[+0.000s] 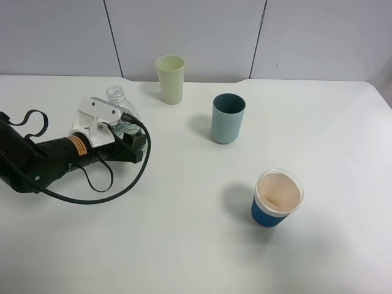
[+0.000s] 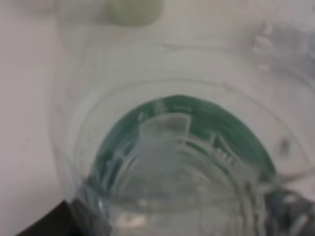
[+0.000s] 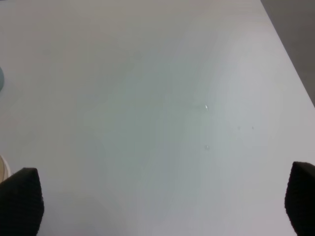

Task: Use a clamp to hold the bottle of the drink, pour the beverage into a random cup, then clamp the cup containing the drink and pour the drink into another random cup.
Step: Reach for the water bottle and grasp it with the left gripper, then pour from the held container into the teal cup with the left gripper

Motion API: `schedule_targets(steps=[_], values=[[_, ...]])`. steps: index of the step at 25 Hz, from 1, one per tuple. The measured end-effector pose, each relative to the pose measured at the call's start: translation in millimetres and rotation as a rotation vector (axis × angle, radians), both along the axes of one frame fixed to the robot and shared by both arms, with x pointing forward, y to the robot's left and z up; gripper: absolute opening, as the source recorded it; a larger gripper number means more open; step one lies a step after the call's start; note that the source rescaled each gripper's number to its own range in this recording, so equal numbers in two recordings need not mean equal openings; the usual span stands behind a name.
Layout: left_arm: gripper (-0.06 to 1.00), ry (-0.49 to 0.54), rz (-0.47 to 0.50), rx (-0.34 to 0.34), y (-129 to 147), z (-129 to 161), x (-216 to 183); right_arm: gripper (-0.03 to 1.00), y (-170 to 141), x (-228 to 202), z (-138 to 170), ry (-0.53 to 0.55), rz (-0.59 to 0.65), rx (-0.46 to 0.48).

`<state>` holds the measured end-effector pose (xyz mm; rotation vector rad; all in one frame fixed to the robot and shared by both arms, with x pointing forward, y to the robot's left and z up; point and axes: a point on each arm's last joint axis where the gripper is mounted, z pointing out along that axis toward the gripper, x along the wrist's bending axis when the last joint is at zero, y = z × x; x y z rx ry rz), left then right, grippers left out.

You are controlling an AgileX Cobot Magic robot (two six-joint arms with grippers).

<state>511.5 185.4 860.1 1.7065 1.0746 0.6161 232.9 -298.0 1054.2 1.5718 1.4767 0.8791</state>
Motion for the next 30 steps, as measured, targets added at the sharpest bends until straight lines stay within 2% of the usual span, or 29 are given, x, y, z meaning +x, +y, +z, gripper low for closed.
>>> schedule_targets(steps=[6, 11, 13, 16, 21, 25, 30], values=[[0.07, -0.007, 0.057, 0.029, 5, 1, 2, 1.00, 0, 0, 0, 0.000, 0.000, 0.000], [0.07, 0.020, 0.180, 0.088, 17, 8, 5, 1.00, 0, 0, 0, 0.000, 0.000, 0.000], [0.07, 0.035, 0.261, 0.114, 22, 11, 5, 1.00, 0, 0, 0, 0.000, 0.000, 0.000], [0.07, 0.039, 0.344, 0.203, 25, 17, 1, 1.00, 0, 0, 0, 0.000, 0.000, 0.000], [0.07, 0.027, 0.400, 0.388, 19, 26, -4, 1.00, 0, 0, 0, 0.000, 0.000, 0.000], [0.07, 0.008, 0.390, 0.501, 4, 40, 1, 1.00, 0, 0, 0, 0.000, 0.000, 0.000], [0.07, 0.004, 0.378, 0.609, -15, 56, 11, 1.00, 0, 0, 0, 0.000, 0.000, 0.000]])
